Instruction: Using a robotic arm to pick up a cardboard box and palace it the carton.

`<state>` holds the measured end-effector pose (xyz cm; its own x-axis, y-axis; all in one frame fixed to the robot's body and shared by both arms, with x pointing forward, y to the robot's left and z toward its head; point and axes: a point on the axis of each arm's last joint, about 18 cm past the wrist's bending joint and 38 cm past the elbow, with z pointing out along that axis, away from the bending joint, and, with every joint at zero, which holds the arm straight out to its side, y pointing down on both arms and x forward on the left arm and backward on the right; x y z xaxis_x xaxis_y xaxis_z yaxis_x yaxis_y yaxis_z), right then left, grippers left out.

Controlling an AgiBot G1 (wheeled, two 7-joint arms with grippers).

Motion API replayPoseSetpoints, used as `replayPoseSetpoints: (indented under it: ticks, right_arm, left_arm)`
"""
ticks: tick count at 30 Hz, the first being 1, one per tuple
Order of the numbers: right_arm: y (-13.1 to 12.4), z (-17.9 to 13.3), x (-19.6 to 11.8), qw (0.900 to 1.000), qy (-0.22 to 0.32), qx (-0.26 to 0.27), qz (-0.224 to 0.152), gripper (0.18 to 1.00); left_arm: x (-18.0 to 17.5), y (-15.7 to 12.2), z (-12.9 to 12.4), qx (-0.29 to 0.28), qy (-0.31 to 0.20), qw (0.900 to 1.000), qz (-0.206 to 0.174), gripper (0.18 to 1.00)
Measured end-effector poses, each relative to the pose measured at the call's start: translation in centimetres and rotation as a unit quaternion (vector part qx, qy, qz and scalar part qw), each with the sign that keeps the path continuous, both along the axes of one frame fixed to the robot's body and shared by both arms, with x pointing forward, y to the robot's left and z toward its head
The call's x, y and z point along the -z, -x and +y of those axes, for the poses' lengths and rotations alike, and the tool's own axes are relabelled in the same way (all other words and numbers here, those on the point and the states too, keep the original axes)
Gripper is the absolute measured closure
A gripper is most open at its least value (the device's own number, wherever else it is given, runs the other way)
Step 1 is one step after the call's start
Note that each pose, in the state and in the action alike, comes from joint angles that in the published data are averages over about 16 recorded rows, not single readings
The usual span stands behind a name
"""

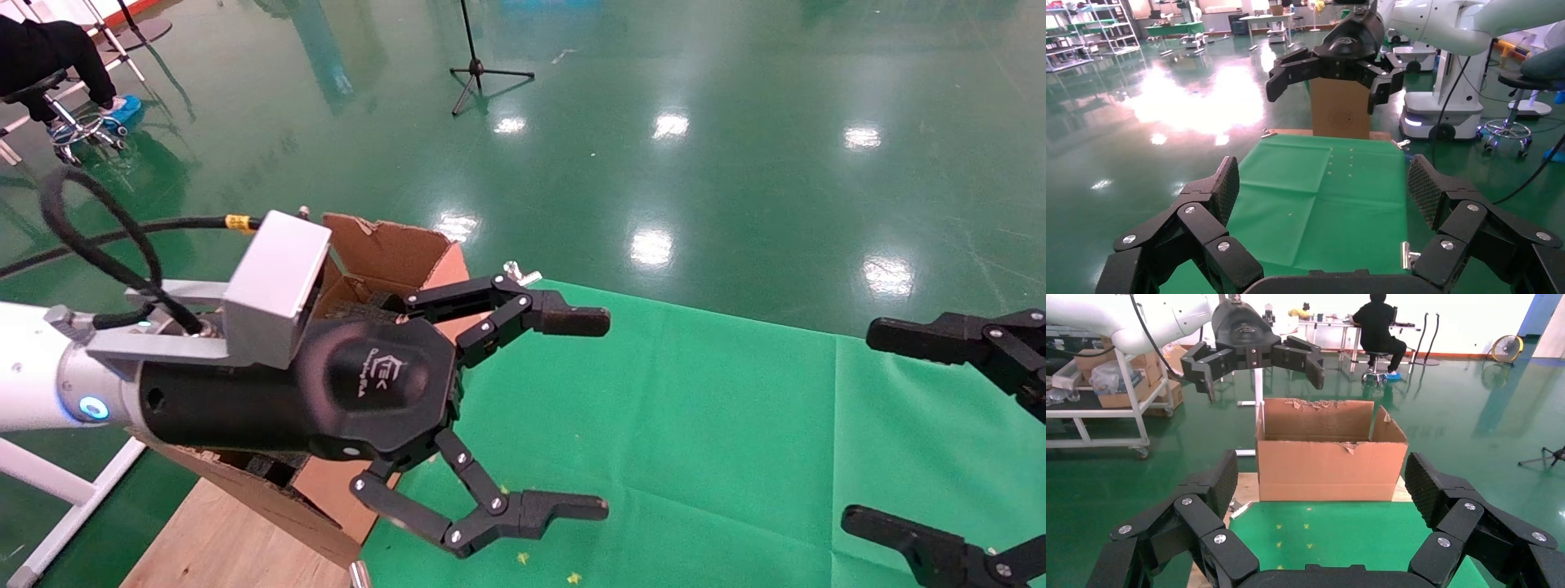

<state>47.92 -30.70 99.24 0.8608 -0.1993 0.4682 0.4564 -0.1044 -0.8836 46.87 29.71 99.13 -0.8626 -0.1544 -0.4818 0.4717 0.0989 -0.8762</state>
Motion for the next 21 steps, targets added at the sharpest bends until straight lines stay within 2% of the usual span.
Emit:
replayPoseSetpoints:
  ticks: [21]
  right_arm:
    - [0.00,0.00,0.00,1.000,0.000,0.000,0.000,0.178]
  left_arm:
    - [-0.06,-0.53,0.25,-0.011,0.000,0.9999,0.002,0.184]
